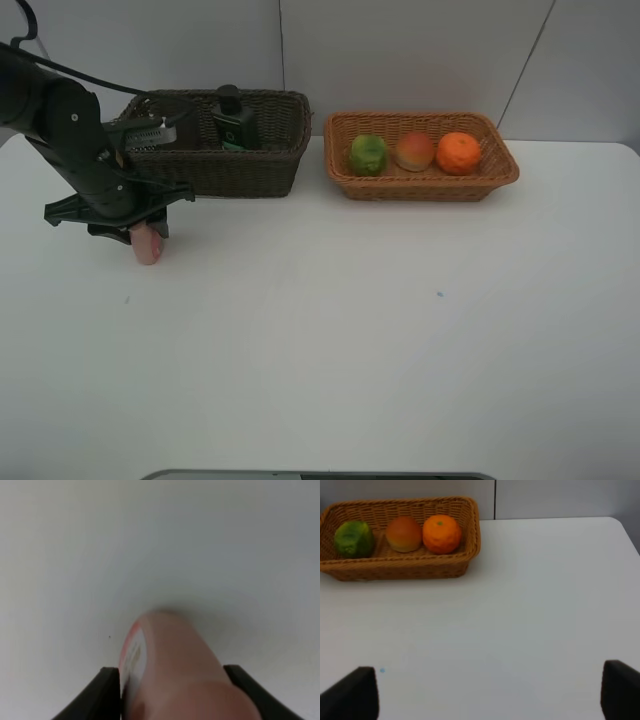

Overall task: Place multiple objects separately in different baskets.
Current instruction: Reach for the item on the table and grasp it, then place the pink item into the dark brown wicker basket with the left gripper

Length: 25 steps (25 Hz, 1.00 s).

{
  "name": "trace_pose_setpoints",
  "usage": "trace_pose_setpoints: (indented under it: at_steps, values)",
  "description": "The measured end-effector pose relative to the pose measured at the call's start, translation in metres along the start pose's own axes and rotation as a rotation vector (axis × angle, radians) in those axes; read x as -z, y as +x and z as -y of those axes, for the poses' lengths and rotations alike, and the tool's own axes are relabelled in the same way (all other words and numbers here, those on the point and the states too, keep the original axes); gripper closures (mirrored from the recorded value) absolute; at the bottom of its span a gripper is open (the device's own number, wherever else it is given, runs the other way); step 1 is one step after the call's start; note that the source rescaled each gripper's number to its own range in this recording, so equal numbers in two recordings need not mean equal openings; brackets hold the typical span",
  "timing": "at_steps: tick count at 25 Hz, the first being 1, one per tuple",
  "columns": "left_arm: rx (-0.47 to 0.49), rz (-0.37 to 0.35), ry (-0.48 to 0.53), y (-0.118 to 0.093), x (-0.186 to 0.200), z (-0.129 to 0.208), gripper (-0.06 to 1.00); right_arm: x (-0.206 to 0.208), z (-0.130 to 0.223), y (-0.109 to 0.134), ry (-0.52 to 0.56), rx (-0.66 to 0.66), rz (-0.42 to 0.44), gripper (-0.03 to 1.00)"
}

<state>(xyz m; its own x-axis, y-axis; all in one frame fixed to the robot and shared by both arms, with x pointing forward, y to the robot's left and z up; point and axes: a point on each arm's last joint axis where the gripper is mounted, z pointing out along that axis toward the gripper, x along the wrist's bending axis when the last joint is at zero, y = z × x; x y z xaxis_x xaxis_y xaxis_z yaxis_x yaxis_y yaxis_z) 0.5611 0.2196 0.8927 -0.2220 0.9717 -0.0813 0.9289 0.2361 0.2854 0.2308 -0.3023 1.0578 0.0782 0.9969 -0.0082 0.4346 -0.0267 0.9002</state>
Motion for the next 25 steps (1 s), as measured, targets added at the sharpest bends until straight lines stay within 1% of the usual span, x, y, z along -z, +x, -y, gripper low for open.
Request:
trace_pose_setpoints:
  at_steps: [16, 18, 20, 25]
  values:
    - [0.002, -0.004, 0.003, 0.0, 0.004, 0.0, 0.43, 0.0, 0.0, 0.0, 0.0, 0.0, 0.0, 0.09]
    - [0.003, -0.007, 0.001, 0.001, 0.01, -0.001, 0.45, 0.0, 0.0, 0.0, 0.0, 0.0, 0.0, 0.09]
    - [0.001, 0.004, -0.022, 0.001, 0.021, -0.003, 0.5, 0.0, 0.0, 0.0, 0.0, 0.0, 0.0, 0.09]
    - [-0.023, 0.037, -0.093, 0.001, 0.055, -0.008, 0.51, 0.0, 0.0, 0.0, 0.0, 0.0, 0.0, 0.09]
